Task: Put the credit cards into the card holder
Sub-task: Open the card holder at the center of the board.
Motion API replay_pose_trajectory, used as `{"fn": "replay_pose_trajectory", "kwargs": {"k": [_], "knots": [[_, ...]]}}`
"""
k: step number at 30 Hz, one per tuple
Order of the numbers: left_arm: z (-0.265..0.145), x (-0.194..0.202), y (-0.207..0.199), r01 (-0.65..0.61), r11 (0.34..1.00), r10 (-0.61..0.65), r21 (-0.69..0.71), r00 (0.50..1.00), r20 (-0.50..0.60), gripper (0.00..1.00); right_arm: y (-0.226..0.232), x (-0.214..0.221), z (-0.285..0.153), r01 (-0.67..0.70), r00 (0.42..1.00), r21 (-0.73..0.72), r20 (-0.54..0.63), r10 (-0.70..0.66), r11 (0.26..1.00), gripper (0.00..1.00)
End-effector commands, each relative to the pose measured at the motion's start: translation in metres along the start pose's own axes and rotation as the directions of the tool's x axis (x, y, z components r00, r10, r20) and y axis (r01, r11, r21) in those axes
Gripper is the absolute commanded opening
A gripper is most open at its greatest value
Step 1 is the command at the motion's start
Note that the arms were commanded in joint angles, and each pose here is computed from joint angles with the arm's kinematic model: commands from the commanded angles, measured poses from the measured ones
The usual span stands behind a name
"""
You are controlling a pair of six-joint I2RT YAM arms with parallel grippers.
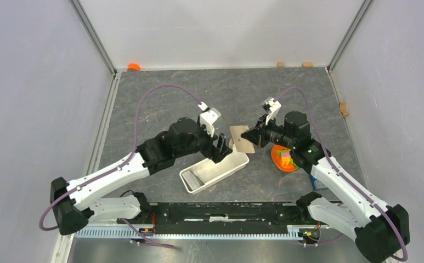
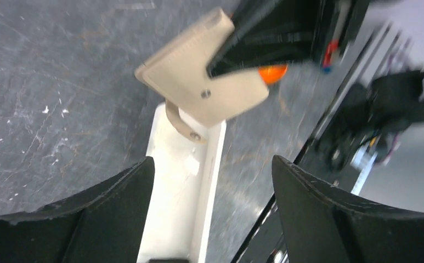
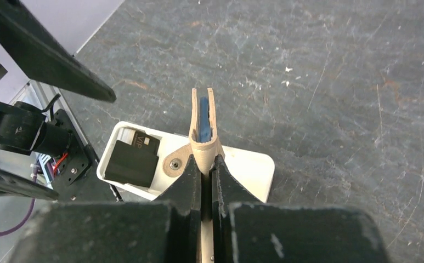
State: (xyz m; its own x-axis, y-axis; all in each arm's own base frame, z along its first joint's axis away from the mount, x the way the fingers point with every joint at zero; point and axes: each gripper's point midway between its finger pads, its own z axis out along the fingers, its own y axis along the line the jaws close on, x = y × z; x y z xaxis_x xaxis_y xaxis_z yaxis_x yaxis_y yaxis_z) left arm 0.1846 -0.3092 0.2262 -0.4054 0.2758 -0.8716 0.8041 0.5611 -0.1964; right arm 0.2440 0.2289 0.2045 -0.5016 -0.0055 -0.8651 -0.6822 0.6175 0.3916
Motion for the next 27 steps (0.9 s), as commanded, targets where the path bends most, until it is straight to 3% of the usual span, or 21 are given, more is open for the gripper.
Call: {"fn": "replay_pose_trajectory", "kwargs": {"k": [1,9,15,18,23,27], "knots": [[0.002,-0.045,0.005,0.304,0.952,-0.287,-0.04,0.93,0.231,0.87,0.01,-0.025,-0.006,0.089,0.989,-0.029,0.118,-0.085,0.996,0.0],[0.024,-0.025,0.01,0.389,0.92,-0.373,-0.047,0.906,0.2,0.99,0.04,-0.034,-0.02,0.12,0.978,-0.156,0.186,-0.09,0.98,0.0],[0.02,-0.003,0.006,0.368,0.93,-0.363,-0.007,0.92,0.147,0.99,0.053,-0.038,-0.025,0.131,0.977,-0.217,0.193,-0.089,0.967,0.0],[0.016,0.003,-0.002,0.355,0.933,-0.36,0.055,0.924,0.132,0.77,0.057,-0.037,-0.025,0.126,0.979,-0.243,0.187,-0.081,0.962,0.0],[0.011,0.008,0.003,0.362,0.931,-0.366,0.049,0.919,0.147,0.54,0.06,-0.035,-0.024,0.118,0.982,-0.266,0.173,-0.073,0.957,0.0],[0.013,0.009,0.006,0.359,0.932,-0.362,0.046,0.922,0.139,0.5,0.063,-0.033,-0.023,0.111,0.985,-0.287,0.161,-0.067,0.952,0.0]]}}
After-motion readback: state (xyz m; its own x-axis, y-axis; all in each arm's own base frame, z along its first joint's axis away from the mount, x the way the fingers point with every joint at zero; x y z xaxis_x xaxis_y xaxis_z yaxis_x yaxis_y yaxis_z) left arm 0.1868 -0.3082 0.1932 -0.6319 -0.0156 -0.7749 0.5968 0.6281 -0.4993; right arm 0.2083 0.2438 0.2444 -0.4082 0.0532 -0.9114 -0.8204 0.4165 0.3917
